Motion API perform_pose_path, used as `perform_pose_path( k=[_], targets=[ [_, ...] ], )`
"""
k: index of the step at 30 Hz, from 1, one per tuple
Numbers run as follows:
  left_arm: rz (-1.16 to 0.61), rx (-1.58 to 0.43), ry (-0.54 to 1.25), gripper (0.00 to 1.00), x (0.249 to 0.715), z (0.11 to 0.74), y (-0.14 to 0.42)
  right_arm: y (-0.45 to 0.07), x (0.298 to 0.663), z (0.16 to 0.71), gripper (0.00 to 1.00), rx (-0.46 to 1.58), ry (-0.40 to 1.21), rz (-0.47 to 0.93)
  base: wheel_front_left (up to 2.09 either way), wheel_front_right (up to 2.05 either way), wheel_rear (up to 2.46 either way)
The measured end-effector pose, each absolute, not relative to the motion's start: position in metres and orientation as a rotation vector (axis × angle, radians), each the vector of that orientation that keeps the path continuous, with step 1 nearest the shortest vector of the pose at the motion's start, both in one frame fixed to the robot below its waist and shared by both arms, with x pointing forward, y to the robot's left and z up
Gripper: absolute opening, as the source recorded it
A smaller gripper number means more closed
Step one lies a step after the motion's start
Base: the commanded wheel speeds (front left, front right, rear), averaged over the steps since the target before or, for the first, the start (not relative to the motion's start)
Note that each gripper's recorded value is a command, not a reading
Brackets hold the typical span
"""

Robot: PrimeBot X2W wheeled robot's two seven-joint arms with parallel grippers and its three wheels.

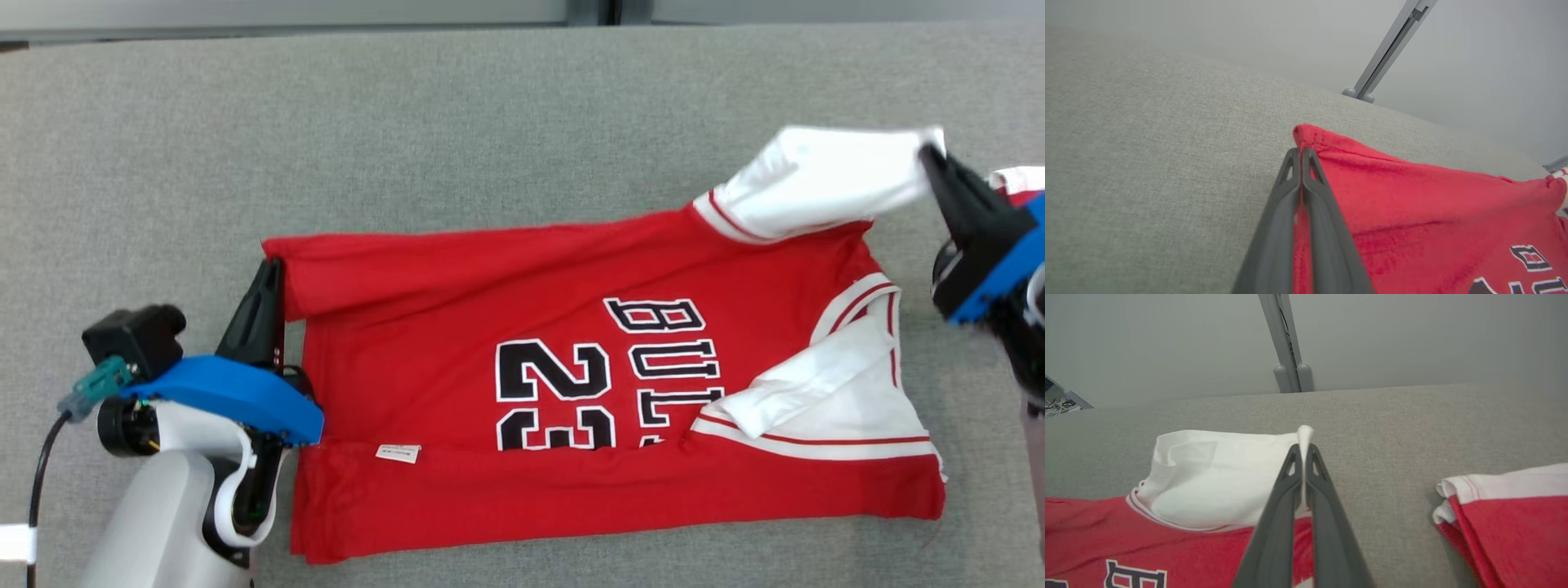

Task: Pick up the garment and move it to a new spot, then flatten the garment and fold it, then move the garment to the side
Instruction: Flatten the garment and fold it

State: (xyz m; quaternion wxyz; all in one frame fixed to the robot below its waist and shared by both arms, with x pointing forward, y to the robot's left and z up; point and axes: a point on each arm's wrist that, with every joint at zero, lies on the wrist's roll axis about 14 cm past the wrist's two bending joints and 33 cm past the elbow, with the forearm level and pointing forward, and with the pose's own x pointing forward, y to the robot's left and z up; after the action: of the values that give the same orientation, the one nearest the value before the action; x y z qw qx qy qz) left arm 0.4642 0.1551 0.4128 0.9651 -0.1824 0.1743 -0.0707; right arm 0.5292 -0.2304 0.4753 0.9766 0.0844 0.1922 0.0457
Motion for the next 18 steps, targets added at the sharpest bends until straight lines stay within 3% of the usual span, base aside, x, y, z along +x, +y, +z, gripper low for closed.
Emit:
perform_pose_path(
  k=[18],
  targets=[
    [-0.103,-0.39,0.43,0.0,0.398,0.396,0.156,-0.228,0.398,0.44,0.0,0.339,0.546,0.01,0.0,0.0,0.0]
  ],
)
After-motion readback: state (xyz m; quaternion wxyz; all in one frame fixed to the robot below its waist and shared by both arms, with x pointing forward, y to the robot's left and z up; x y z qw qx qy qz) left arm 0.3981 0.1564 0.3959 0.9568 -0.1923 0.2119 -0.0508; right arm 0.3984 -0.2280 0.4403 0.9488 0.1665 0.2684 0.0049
